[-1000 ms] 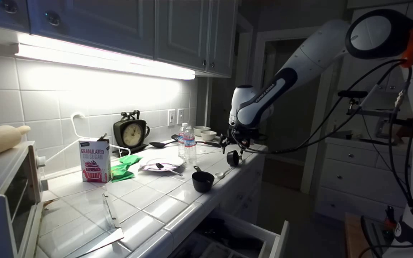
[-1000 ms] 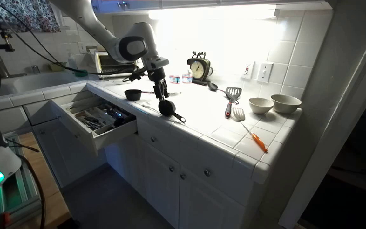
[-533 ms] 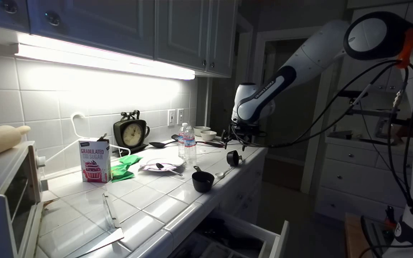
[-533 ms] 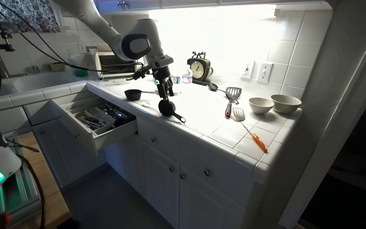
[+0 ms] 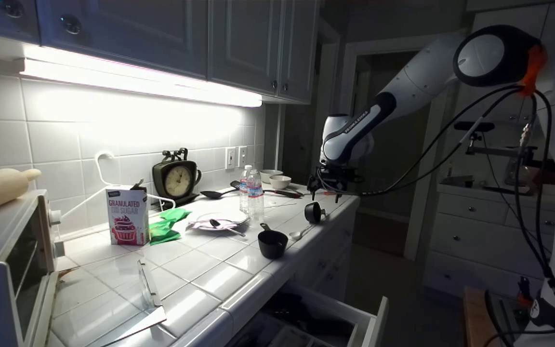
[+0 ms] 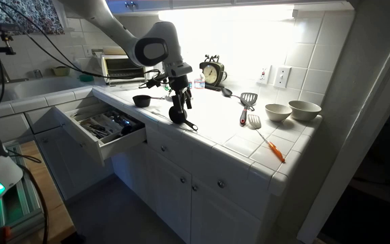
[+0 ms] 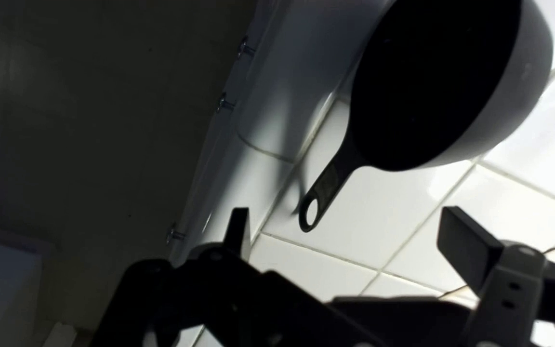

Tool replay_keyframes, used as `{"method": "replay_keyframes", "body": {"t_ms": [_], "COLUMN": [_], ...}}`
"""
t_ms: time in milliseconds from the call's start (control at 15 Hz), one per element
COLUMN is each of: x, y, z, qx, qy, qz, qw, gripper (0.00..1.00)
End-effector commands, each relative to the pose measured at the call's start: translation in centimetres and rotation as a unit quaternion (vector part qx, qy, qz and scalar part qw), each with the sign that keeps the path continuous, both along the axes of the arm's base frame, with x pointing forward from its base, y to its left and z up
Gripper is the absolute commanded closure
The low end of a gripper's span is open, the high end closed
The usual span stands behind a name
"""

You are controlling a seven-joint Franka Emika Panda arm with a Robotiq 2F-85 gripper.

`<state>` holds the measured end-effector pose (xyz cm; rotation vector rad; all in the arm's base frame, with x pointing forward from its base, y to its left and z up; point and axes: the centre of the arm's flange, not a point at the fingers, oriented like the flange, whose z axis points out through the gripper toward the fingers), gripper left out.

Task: Take the pot out of the other then move the pot on the right to the right

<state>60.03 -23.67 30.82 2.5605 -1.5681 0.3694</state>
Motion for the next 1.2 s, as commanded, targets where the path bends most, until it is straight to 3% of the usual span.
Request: {"method": "replay_keyframes", "body": {"t_ms": [0,467,533,600,1133], "x": [1.3,2.2,2.4,2.5,3.6], "y": [-1.2,-1.7,-1.7,-1.7,-1.7], "z": [-1.1,-4.1,-4.3,-4.5,-5.1], "qx": [0.021,0.041,0.041,0.041,0.042], "qy": [0.011,0.033,0.033,0.033,0.034], "qz": [-0.03,-0.052,-0.054,-0.056,-0.067], "qw": [0.9993,0.9972,0.9971,0.997,0.9963], "gripper": [0.0,0.01,0.08,0.26,0.81]}}
